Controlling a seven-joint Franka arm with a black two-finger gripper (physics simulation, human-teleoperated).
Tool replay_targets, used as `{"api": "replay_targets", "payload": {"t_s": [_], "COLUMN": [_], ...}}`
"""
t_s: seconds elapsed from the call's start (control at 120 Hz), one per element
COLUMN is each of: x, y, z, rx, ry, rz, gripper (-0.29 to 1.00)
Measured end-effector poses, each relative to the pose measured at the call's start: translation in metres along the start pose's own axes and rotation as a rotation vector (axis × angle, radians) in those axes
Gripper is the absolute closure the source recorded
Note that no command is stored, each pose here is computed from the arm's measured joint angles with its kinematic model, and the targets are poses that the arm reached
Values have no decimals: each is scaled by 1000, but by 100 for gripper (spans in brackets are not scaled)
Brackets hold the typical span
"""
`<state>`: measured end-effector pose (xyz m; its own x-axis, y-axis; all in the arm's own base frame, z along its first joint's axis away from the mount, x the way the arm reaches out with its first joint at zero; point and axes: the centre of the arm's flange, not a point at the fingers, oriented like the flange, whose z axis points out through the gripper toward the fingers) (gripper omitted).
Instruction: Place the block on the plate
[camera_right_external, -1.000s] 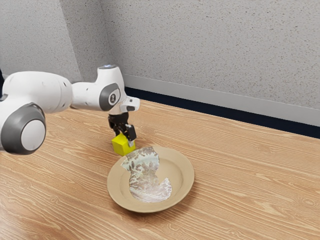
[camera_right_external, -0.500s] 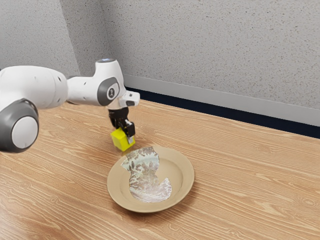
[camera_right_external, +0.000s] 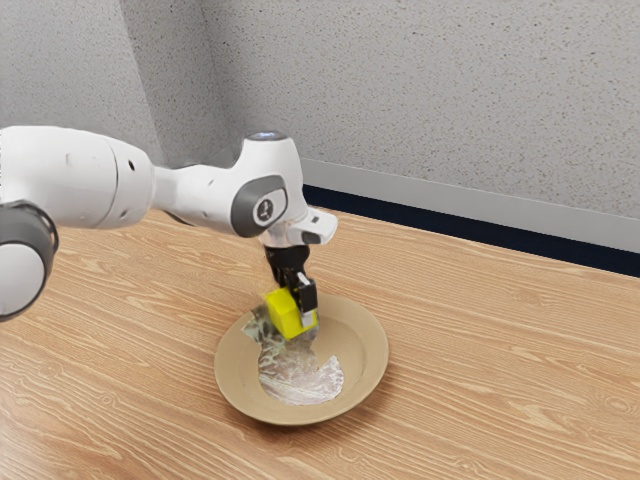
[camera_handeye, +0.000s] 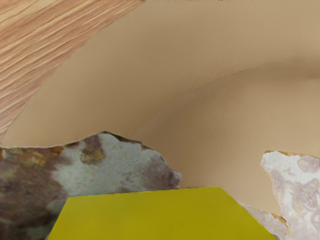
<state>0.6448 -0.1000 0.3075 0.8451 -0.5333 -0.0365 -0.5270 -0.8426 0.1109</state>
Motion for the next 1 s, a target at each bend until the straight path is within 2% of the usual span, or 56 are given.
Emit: {"api": "replay_targets", "payload": {"t_s": [0.175, 0.367, 0.567, 0.692, 0.842, 1.0], "x": [2, 1, -5, -6, 3, 12], "y": [18, 23, 43, 60, 56, 53], "z": [28, 25, -37, -83, -136, -176], "rx": [-26, -23, 18, 104, 170, 189], "ry": [-28, -18, 44, 56, 69, 53], "rz": [22, 28, 63, 131, 153, 153], "gripper": [24, 11, 4, 2, 1, 1]}}
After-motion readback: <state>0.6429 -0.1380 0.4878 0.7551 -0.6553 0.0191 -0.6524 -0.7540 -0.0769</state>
